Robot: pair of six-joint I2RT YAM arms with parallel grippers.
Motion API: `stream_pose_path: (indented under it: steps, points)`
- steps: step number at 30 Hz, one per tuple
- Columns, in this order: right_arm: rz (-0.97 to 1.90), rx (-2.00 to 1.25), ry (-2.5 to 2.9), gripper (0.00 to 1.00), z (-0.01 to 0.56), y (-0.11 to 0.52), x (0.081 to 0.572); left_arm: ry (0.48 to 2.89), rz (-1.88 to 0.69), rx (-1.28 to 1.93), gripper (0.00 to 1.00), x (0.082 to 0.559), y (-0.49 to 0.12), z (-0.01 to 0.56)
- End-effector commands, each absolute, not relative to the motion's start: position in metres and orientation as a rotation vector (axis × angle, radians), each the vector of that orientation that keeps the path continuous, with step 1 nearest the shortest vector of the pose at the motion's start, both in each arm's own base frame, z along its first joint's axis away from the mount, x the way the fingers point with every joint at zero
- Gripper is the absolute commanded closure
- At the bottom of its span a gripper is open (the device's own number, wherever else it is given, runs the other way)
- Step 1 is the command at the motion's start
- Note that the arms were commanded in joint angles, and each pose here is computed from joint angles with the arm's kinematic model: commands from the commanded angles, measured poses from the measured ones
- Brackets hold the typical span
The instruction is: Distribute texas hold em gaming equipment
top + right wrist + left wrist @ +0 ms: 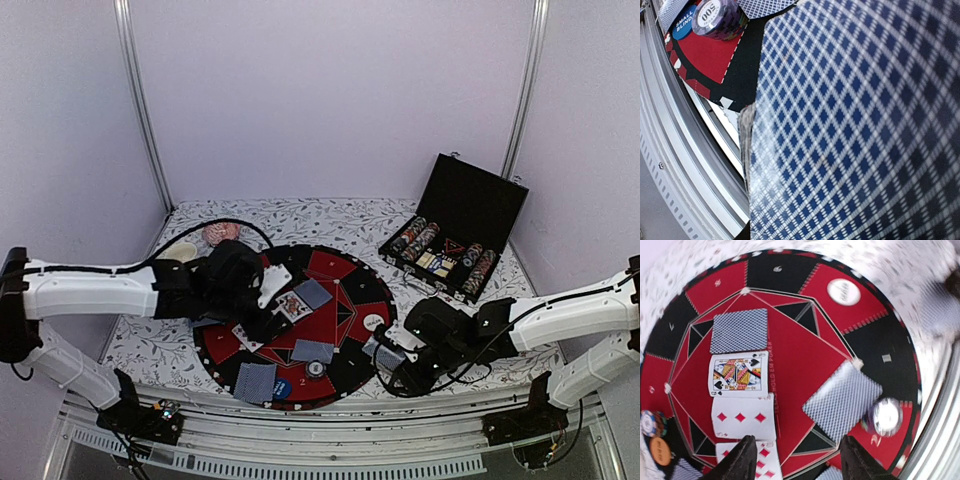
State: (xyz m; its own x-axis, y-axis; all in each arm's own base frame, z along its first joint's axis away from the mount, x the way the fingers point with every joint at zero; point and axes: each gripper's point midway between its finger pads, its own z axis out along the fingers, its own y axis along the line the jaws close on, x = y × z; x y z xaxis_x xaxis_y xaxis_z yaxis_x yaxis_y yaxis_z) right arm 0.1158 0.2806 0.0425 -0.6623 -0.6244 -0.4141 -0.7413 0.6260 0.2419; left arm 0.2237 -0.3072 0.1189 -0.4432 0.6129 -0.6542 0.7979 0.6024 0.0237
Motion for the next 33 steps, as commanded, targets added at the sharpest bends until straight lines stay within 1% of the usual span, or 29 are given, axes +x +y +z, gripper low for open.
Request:
stream_pose_path:
  steps: [1, 4, 5, 11, 12, 14, 20, 27, 33]
  points:
    - [0.613, -1.114, 2.514, 0.63, 0.050, 0.285, 0.115, 1.711, -0.243, 1.570, 0.39, 0.193, -0.299, 0.113]
    - [0.613, -1.114, 2.509, 0.63, 0.051, 0.285, 0.115, 1.434, -0.306, 1.710, 0.36, 0.166, -0.302, 0.109]
    - [0.613, -1.113, 2.508, 0.63, 0.051, 0.285, 0.115, 1.399, -0.312, 1.737, 0.36, 0.161, -0.301, 0.103]
    - [0.619, -1.119, 2.510, 0.63, 0.051, 0.286, 0.114, 1.447, -0.226, 1.887, 0.41, 0.162, -0.309, 0.061]
    - [0.618, -1.118, 2.509, 0.63, 0.051, 0.286, 0.114, 1.453, -0.188, 1.884, 0.44, 0.166, -0.311, 0.057]
    - [0.614, -1.116, 2.510, 0.63, 0.051, 0.285, 0.115, 1.455, -0.143, 1.860, 0.46, 0.176, -0.317, 0.056]
    - [0.616, -1.108, 2.505, 0.63, 0.053, 0.285, 0.116, 1.396, -0.231, 1.872, 0.47, 0.171, -0.337, 0.063]
    - [0.616, -1.111, 2.504, 0.63, 0.052, 0.285, 0.115, 1.437, -0.194, 1.943, 0.52, 0.174, -0.336, 0.043]
    - [0.618, -1.109, 2.505, 0.63, 0.052, 0.285, 0.115, 1.416, -0.168, 1.989, 0.54, 0.176, -0.333, 0.038]
